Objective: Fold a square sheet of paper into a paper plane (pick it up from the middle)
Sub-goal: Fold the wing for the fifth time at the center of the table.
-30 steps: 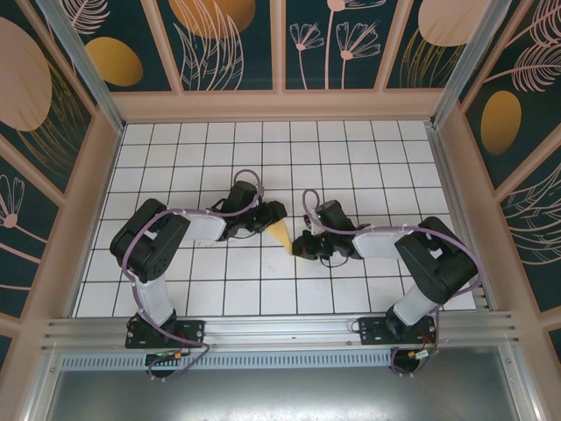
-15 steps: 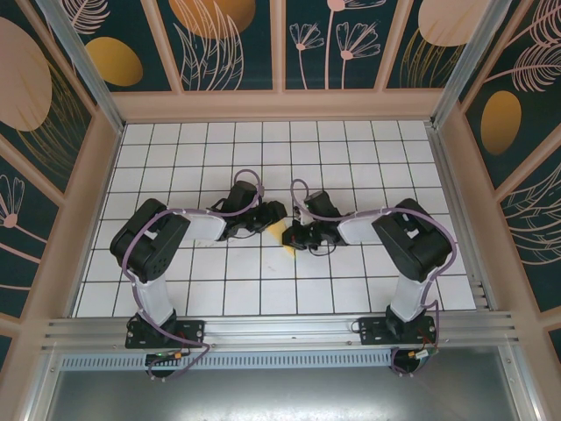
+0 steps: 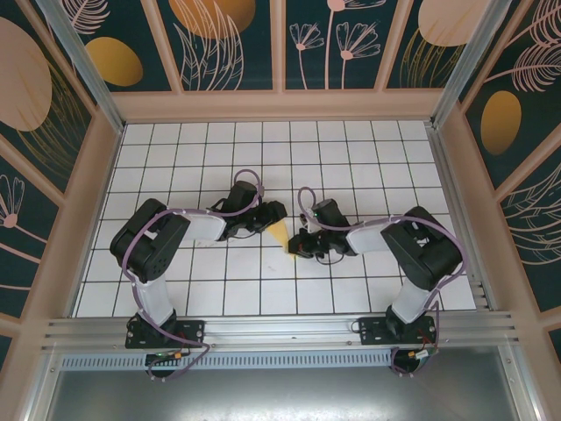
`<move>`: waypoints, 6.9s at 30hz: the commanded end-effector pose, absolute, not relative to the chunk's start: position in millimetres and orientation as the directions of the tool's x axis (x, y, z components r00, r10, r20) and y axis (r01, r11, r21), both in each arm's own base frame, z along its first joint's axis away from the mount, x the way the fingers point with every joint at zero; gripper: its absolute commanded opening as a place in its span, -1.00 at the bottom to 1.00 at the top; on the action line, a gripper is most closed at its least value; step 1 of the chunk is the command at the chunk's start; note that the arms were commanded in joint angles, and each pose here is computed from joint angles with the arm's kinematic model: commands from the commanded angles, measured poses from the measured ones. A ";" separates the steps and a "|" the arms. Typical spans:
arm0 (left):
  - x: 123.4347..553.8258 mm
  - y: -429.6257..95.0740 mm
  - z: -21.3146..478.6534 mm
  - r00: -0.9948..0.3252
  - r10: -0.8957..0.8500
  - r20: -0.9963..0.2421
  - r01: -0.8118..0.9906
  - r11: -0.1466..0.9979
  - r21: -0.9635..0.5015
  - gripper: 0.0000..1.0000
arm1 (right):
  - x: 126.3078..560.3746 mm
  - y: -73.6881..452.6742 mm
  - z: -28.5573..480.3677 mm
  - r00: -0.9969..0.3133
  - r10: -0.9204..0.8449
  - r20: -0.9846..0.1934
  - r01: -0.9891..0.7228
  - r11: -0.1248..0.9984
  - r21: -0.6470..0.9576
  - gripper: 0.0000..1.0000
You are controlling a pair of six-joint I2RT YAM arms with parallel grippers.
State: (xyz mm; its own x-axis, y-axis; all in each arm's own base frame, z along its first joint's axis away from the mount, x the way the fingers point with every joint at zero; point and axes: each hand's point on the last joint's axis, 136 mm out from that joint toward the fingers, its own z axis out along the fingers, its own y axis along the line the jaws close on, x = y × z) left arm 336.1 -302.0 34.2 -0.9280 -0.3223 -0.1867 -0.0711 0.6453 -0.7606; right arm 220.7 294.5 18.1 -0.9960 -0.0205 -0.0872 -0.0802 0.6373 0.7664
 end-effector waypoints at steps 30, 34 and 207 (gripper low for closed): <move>321.8 -267.4 -5.2 -0.926 -0.348 -0.148 -0.176 0.743 -0.645 0.17 | 239.5 302.2 -2.3 -1.000 -0.006 -0.011 -0.012 0.657 0.754 -1.00; 331.1 -279.6 26.8 -0.921 -0.341 -0.191 -0.108 0.693 -0.713 0.25 | 229.4 297.5 -10.1 -1.000 0.001 0.016 0.013 0.653 0.757 -1.00; 381.7 -144.5 9.8 -0.827 -0.501 -0.253 -0.232 0.716 -0.659 0.32 | 234.1 328.5 -56.4 -0.979 -0.203 0.027 -0.165 0.860 0.483 -1.00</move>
State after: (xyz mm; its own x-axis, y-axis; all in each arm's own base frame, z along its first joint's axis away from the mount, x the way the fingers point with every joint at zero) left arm 383.1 -190.1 37.2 -0.8659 -0.4441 -0.2303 -0.1399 0.6571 -0.7407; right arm 284.4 375.6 15.5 -0.9623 -0.1704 -0.2120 -0.2693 0.7074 0.6536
